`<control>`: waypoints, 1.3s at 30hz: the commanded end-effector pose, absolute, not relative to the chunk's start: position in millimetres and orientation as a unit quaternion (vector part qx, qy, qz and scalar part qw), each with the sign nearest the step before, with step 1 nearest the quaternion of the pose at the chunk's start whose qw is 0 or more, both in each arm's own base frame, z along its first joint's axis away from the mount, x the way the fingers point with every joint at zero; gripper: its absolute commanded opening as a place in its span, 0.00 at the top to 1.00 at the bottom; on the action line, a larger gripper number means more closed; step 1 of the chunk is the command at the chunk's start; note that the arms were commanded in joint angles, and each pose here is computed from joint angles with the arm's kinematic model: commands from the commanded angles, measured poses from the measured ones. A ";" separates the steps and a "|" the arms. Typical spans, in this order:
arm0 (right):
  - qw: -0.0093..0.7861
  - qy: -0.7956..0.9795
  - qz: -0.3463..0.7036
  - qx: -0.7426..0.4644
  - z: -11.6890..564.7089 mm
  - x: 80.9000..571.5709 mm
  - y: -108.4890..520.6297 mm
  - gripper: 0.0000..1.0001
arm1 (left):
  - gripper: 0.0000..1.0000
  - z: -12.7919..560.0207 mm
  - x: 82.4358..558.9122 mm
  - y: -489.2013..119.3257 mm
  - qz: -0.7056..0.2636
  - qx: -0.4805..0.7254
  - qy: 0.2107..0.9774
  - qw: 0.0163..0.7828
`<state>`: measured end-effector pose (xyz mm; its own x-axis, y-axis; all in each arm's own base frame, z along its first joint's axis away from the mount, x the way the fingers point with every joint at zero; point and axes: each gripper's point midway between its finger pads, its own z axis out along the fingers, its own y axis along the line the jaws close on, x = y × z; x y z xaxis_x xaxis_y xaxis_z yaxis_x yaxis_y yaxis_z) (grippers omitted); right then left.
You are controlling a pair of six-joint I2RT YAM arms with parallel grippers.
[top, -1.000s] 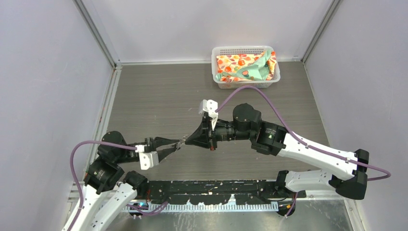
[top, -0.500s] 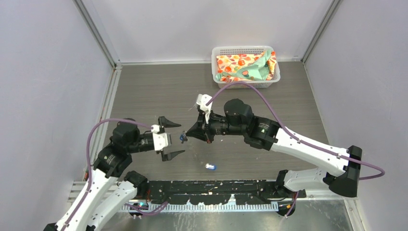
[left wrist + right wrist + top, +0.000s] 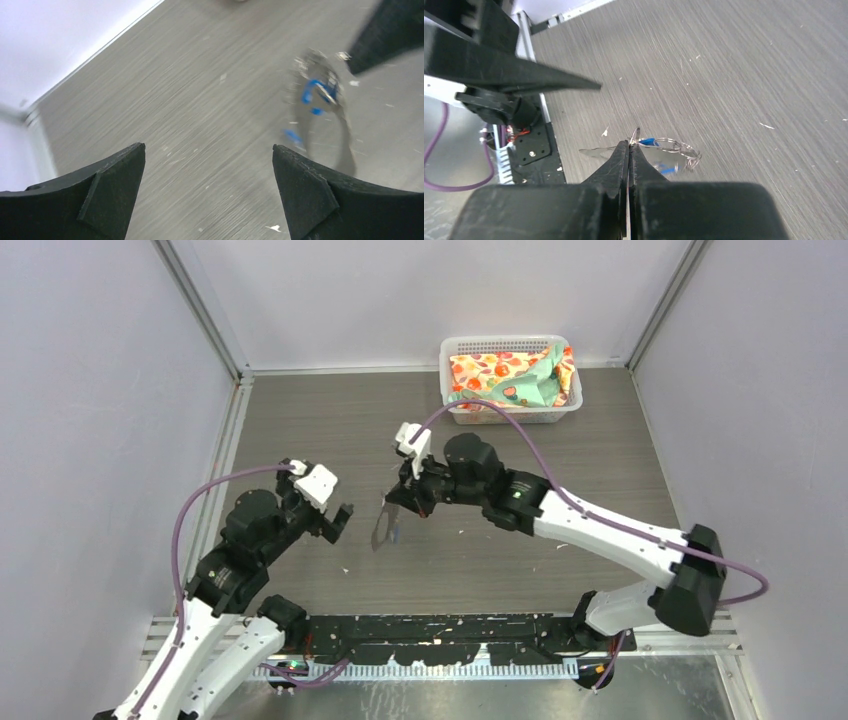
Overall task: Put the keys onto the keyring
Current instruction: Place the keyring at the center of the board.
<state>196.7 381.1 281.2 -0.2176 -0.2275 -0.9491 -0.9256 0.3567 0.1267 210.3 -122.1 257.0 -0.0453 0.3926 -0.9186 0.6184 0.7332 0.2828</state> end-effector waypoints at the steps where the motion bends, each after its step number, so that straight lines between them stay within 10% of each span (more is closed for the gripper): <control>1: 0.489 0.646 0.404 -0.425 296.7 220.7 412.3 0.99 | 0.00 250.3 239.1 -62.5 0.029 0.188 0.780 0.597; 10: 0.466 0.598 0.507 -0.409 294.3 259.4 449.3 0.99 | 0.00 233.8 271.3 -31.1 0.002 0.055 0.831 0.553; 28: 0.383 0.780 0.397 -0.295 120.0 262.5 299.7 0.89 | 0.00 186.5 324.4 -30.1 -0.005 0.060 0.864 0.499; 39: 0.437 0.820 0.302 -0.211 121.6 266.1 248.0 0.40 | 0.00 146.0 364.8 5.5 -0.054 0.012 0.883 0.465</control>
<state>245.0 266.5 100.3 -0.5913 -0.1448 -0.7934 -0.6763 0.6249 0.3900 339.0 7.5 129.1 -0.6362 -0.0078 -0.7715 0.0198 0.9995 -0.0264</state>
